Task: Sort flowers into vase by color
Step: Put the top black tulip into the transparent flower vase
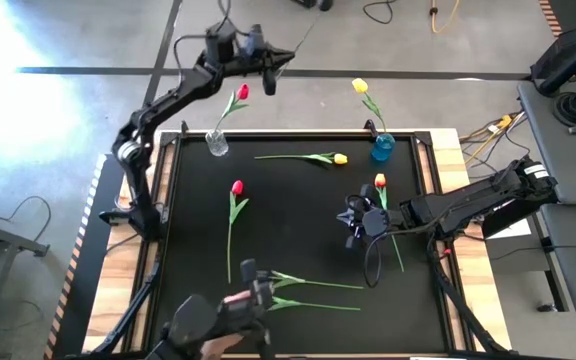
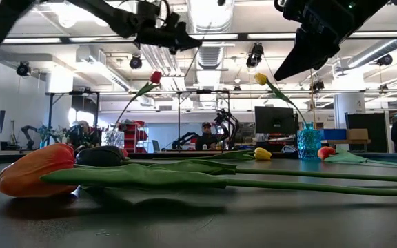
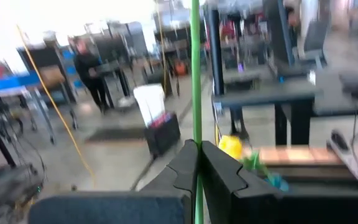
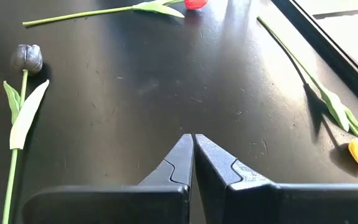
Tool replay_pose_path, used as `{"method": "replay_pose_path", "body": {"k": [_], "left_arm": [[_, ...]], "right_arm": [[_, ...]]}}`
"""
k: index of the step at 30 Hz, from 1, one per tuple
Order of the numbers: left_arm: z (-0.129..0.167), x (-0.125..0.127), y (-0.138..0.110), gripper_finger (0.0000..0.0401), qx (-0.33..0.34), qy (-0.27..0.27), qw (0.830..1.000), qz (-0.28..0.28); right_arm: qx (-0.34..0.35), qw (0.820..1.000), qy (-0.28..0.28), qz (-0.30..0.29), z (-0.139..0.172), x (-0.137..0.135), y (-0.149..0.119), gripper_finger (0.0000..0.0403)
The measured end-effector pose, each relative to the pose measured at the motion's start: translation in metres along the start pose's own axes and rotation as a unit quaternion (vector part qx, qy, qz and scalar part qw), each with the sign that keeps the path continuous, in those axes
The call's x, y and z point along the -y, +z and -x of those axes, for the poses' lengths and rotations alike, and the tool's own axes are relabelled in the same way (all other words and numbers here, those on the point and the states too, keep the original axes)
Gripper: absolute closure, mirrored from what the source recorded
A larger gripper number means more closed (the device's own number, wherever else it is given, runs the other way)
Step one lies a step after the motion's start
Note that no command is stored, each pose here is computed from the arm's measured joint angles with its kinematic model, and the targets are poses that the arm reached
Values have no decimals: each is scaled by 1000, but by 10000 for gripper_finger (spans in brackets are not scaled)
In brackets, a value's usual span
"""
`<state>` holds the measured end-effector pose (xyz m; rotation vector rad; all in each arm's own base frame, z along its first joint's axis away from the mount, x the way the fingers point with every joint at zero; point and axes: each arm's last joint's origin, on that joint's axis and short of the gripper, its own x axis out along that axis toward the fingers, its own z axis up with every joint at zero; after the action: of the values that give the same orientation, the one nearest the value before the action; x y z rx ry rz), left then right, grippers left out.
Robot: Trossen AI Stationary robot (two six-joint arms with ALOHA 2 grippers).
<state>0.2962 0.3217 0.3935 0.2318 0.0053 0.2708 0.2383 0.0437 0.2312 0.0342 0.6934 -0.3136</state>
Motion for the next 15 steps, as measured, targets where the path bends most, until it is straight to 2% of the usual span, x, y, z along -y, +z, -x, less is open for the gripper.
{"method": "replay_pose_path", "body": {"k": [3,15], "left_arm": [[20,15,-1,401,30,5,1000,1],[120,106,-10,401,34,26,999,15]], "right_arm": [[3,1000,1,-1,0,0,0,394],[24,1000,5,16,-1,0,5,394]]}}
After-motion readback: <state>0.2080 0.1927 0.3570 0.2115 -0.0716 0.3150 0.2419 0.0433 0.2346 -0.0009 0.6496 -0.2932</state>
